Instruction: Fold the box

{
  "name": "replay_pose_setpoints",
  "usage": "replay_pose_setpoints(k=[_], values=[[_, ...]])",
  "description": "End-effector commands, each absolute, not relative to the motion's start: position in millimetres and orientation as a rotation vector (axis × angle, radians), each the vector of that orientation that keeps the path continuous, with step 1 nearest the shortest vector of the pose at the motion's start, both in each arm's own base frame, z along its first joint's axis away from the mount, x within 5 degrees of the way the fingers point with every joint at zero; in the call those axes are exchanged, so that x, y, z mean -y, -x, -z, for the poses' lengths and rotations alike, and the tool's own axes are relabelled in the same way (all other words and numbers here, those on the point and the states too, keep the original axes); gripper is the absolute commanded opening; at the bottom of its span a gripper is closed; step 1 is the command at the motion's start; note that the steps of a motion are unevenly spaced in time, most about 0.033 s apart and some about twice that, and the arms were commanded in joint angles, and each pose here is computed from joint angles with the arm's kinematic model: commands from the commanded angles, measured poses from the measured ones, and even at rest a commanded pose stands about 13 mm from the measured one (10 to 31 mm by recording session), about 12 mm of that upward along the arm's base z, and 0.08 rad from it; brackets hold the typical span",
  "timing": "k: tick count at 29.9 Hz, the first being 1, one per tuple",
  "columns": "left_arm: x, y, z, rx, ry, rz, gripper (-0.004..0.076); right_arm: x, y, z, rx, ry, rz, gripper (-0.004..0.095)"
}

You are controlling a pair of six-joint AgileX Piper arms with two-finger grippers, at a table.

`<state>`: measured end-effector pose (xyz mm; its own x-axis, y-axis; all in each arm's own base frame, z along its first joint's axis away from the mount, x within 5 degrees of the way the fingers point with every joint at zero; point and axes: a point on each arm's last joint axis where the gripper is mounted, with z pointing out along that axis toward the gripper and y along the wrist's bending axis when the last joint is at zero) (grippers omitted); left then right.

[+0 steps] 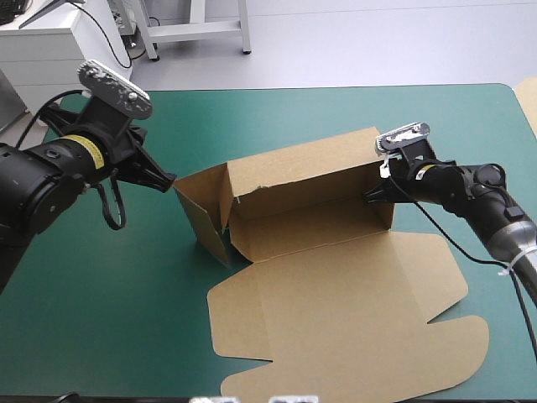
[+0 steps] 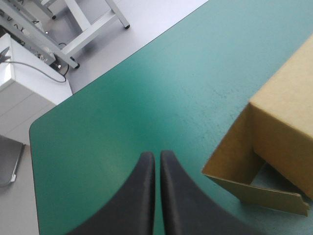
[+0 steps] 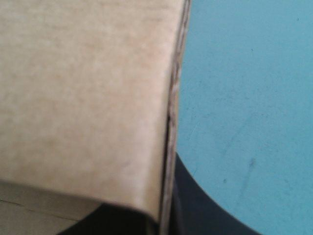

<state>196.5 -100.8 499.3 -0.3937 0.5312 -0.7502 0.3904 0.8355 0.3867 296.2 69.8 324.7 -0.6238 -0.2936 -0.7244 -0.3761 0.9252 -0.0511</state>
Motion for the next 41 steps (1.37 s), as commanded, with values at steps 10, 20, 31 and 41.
replay_pose_setpoints(k=[10,20,31,41], values=[[53,-216,-440,-2.153,-0.459,-0.122,0.0018,-67,-283,-367,-2.256,0.473,-0.16,-0.0019],[33,-190,-380,-2.214,-0.442,-0.17,0.0015,-66,-285,-385,-2.492,0.481,-0.158,-0.0019],[27,-169,-389,-2.15,-0.424,-0.17,0.0015,-78,-344,-341,-2.69,0.467,-0.178,-0.0021],[28,-169,-389,-2.15,-0.419,-0.161,0.0015,-89,-396,-328,-2.64,0.467,-0.178,0.0057]])
